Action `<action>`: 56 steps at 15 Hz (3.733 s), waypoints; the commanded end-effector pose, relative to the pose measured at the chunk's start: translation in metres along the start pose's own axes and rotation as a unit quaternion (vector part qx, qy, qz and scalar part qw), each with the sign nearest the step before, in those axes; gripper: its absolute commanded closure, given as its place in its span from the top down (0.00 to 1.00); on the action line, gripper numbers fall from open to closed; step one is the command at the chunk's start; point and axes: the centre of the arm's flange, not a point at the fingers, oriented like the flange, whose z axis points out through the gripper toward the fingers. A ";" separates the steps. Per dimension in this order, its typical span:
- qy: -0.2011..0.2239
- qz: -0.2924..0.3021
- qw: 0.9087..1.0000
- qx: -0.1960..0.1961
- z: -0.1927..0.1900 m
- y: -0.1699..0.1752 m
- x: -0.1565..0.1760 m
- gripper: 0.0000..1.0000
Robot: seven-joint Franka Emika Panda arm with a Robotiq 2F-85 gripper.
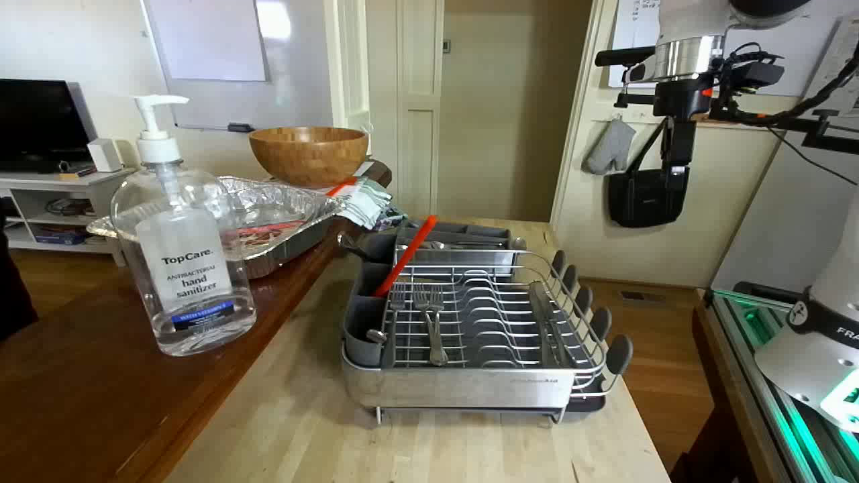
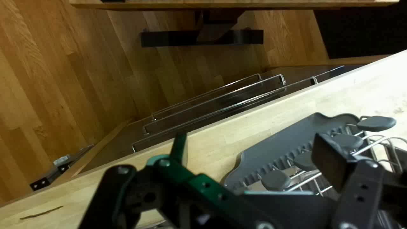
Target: Put the forks in the gray tray
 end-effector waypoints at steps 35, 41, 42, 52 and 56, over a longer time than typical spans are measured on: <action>0.139 0.297 0.941 0.078 -0.024 -0.068 0.146 1.00; 0.166 0.302 0.932 0.116 0.000 -0.101 0.194 1.00; 0.167 0.297 0.931 0.129 0.008 -0.119 0.208 1.00; 0.073 0.297 0.940 0.149 0.089 -0.245 0.283 1.00; 0.059 0.361 0.922 0.126 0.104 -0.245 0.279 1.00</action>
